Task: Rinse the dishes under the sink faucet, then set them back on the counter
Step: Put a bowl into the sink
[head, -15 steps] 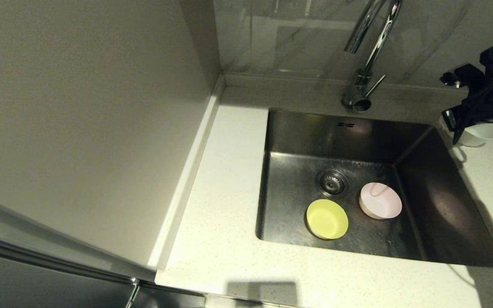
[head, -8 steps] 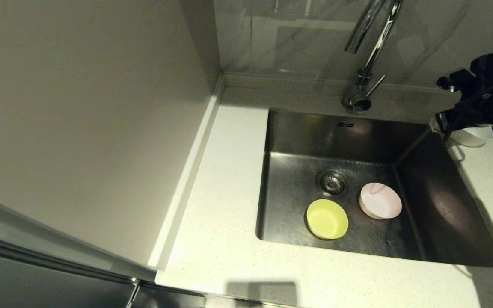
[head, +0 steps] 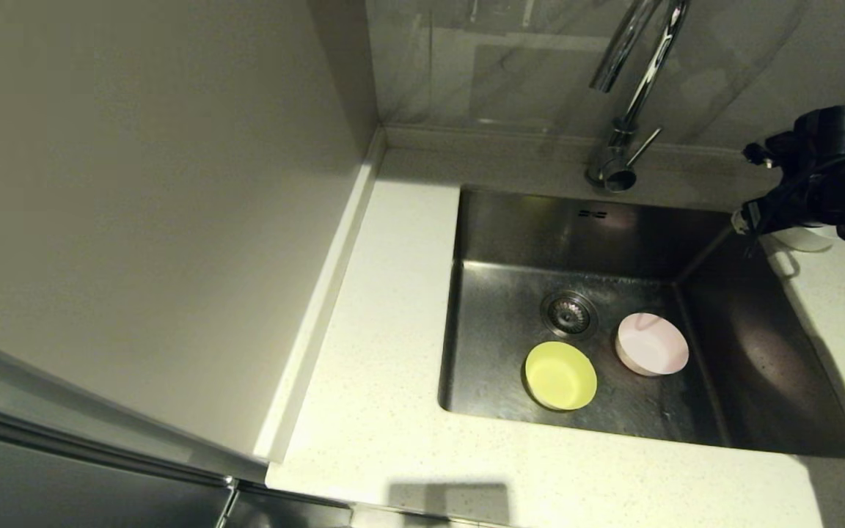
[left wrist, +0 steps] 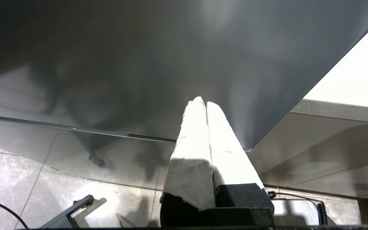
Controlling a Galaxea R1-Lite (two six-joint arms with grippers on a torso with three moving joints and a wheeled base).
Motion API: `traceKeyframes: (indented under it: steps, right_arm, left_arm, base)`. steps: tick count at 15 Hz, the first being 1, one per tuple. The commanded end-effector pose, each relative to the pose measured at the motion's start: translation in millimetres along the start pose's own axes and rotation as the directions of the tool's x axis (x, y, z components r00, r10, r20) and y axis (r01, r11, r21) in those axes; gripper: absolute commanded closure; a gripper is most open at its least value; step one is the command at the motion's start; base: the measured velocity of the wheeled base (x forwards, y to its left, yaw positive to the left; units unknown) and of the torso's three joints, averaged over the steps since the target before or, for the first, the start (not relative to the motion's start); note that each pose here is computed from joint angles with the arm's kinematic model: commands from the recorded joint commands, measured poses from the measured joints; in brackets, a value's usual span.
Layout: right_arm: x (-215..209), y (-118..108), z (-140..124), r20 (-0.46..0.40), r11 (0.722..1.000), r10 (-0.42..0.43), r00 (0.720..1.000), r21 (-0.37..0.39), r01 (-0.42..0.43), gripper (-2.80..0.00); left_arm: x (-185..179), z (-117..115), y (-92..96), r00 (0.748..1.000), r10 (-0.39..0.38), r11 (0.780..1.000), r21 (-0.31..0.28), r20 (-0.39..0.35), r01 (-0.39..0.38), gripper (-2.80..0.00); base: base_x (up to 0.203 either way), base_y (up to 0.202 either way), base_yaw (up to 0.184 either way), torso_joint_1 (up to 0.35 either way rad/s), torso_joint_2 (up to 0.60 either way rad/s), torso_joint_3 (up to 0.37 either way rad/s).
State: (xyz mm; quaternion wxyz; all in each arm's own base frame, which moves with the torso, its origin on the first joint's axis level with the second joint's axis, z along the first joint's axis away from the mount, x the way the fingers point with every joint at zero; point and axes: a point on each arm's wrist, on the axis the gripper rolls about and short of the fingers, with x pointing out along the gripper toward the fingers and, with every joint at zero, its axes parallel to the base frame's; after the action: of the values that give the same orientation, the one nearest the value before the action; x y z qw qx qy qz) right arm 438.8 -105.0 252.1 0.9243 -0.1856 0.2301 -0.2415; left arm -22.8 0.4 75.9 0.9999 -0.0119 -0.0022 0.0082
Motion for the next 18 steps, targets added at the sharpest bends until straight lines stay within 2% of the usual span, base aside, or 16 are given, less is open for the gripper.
traceKeyframes:
  steps: [1,8,13,18]
  right_arm:
    - [2,0,-2,-0.009,1.0,-0.003,1.0,-0.004,0.002,0.0]
    - [0,-3,-2,-0.011,1.0,-0.003,1.0,-0.002,0.003,0.0]
    - [-18,-8,6,-0.011,1.0,0.012,1.0,0.021,-0.012,0.0]
    - [-63,13,27,0.022,0.994,0.101,0.995,0.04,-0.102,0.0]
  left_arm:
    - [0,0,0.0,1.0,0.0,1.0,-0.001,0.002,0.0,0.0]
    - [0,0,0.0,1.0,0.0,1.0,-0.001,0.002,0.0,0.0]
    - [0,0,0.0,1.0,0.0,1.0,-0.001,0.002,0.0,0.0]
    - [0,0,0.0,1.0,0.0,1.0,-0.001,0.002,0.0,0.0]
  base:
    - [0.0,0.0,0.0,0.0,0.0,0.0]
    - [0.0,0.0,0.0,0.0,0.0,0.0]
    - [0.0,0.0,0.0,0.0,0.0,0.0]
    - [0.0,0.0,0.0,0.0,0.0,0.0]
